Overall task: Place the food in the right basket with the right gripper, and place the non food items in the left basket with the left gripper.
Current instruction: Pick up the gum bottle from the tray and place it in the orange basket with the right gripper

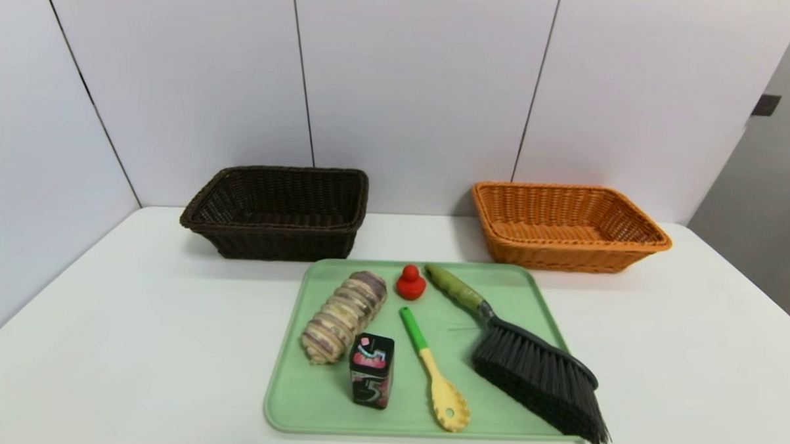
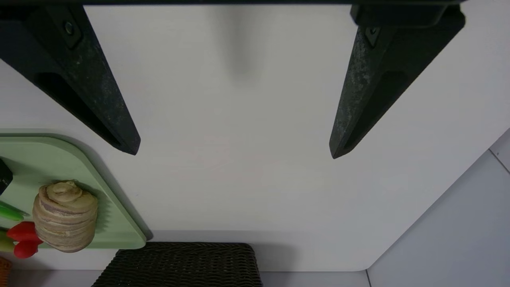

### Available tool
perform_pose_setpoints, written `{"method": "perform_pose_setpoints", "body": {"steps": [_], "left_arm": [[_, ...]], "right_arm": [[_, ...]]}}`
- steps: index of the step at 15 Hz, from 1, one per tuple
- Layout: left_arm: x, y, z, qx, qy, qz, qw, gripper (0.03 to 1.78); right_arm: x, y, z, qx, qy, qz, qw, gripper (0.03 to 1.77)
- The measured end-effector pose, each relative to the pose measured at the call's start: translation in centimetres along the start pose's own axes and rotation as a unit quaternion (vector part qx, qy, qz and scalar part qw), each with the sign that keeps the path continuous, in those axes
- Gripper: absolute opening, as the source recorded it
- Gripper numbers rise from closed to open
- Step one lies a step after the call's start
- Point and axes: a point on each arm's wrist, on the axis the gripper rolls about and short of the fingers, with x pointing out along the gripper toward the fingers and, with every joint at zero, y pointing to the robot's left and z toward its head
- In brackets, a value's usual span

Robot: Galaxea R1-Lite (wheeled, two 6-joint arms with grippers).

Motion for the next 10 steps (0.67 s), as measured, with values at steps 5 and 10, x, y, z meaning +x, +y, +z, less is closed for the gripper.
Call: {"method": "perform_pose_setpoints", "body": {"steps": [5,10], "left_arm": [[0.0,0.0,0.0,-0.003,0.0,0.001,1.0,1.69],[-0.7,-0.1,1.6,0.005,0.002,-0.006,1.0,1.69]], "right_arm": [[0.0,0.0,0.0,0.0,-0.001,0.001,1.0,1.71],[-0.4,0.1,1.2,0.0,0.002,0.011,0.9999,1.71]]}}
